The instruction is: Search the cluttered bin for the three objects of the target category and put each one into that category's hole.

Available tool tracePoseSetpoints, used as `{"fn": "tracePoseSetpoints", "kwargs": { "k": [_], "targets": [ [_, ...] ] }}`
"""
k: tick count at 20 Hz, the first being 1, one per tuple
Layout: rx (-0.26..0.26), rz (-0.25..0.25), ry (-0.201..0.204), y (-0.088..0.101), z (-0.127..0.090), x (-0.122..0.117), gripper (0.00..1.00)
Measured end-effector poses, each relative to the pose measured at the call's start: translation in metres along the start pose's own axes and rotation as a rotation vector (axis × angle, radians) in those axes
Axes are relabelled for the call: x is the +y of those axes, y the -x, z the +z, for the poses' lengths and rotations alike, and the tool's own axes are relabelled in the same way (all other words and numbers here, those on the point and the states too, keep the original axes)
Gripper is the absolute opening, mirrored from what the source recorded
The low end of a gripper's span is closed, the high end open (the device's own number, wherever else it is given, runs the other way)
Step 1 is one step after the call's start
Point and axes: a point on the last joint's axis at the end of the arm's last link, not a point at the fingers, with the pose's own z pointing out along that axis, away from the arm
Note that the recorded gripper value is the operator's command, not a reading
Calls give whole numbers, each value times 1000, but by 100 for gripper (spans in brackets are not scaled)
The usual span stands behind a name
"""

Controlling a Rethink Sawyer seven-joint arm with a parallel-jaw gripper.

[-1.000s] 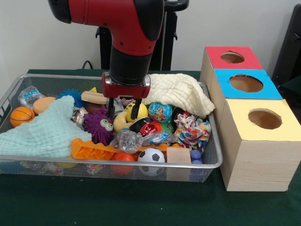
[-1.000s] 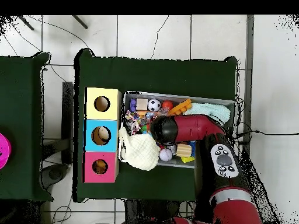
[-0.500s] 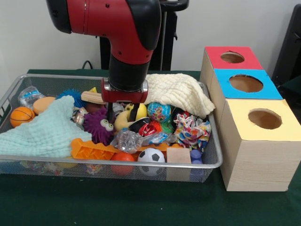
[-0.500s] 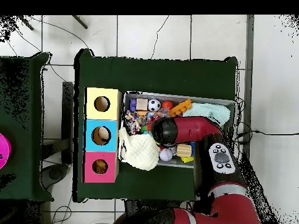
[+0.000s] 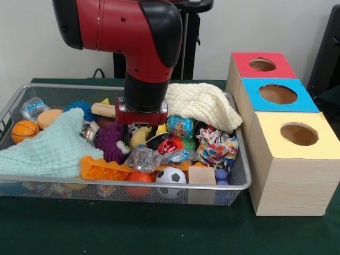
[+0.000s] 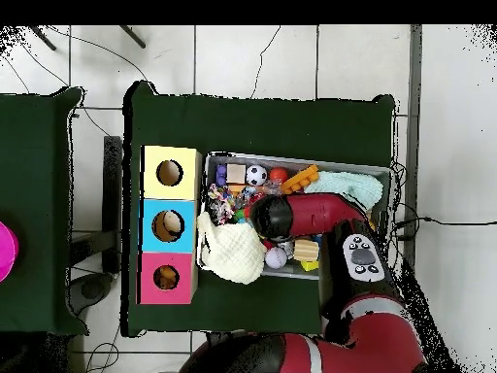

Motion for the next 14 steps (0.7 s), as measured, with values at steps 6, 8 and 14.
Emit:
{"fn": "tracePoseSetpoints", "kwargs": {
  "k": [6, 8, 14],
  "targets": [
    [-1, 1, -1, 1, 1, 0, 100],
    [-1, 1, 0, 1, 1, 0, 0],
    [-1, 1, 0, 1, 1, 0, 0]
  ]
}}
